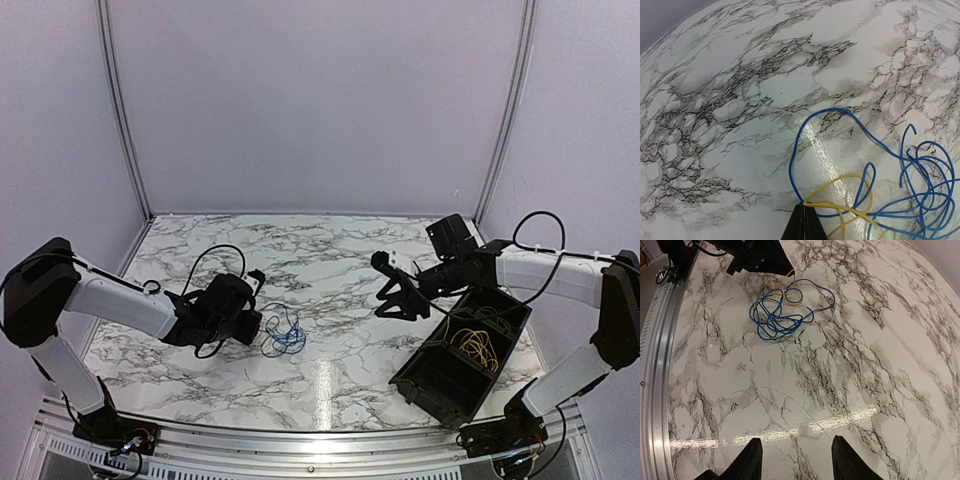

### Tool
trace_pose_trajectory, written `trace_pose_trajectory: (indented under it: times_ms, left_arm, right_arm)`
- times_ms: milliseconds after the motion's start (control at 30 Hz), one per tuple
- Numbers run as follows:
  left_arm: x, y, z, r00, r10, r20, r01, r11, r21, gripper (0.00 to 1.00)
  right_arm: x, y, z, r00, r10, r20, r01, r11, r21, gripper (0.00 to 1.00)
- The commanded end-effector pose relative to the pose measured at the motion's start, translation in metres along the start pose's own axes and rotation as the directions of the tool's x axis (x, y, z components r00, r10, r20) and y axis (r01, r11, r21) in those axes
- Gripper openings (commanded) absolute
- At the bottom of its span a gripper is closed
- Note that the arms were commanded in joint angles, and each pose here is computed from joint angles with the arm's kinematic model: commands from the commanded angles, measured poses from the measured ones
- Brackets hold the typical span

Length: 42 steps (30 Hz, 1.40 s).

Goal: Untangle the cables

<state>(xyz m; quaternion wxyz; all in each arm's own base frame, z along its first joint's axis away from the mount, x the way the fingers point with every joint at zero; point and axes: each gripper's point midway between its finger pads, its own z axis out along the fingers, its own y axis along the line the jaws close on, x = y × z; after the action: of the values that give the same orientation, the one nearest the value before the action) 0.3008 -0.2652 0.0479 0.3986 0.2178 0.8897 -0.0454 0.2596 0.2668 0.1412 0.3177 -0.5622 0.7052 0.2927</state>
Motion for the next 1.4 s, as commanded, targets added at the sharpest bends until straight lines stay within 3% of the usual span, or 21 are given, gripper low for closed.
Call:
trace_pose_trajectory:
  times_ms: [0,300,467,700,833,1067,1367]
  left_arm:
    - [-0.03,-0.014,-0.001,0.99,0.029,0.141,-0.04,0.996,0.08,0.0]
    - [-0.099,-0.008,-0.058,0.941,-0.011,0.339,-0.028,0.994,0.108,0.0]
    - [-0.128,-0.014,-0.093,0.904,-0.054,0.424,-0.031,0.981,0.191,0.0]
    - [-0.135,-0.036,-0.095,0.905,-0.112,0.411,-0.017,0.955,0.297,0.0]
    - [-0.143,-0.058,-0.099,0.897,-0.121,0.424,-0.034,0.94,0.34,0.0]
    - [-0.151,-0.086,-0.105,0.891,-0.139,0.432,-0.052,0.915,0.401,0.0]
    - [-0.157,-0.088,-0.112,0.869,-0.205,0.45,-0.009,0.903,0.43,0.0]
  right_arm:
    - [-0.01,-0.007,-0.004,0.999,-0.039,0.01,0.038,0.999,0.035,0.48]
    - [-0.026,-0.01,-0.01,0.998,-0.043,0.043,0.041,0.998,0.047,0.48]
    - [-0.052,-0.007,-0.013,0.996,-0.046,0.078,0.045,0.999,0.015,0.48]
    - [-0.112,0.01,0.006,0.991,-0.065,0.118,0.077,0.992,-0.098,0.52]
    - [-0.124,0.027,0.036,0.993,-0.065,0.098,0.082,0.981,-0.176,0.54]
    - [-0.128,0.041,0.064,0.997,-0.056,0.056,0.067,0.973,-0.22,0.58]
    - [-0.099,0.023,0.077,1.0,0.021,-0.021,-0.023,0.993,-0.112,0.62]
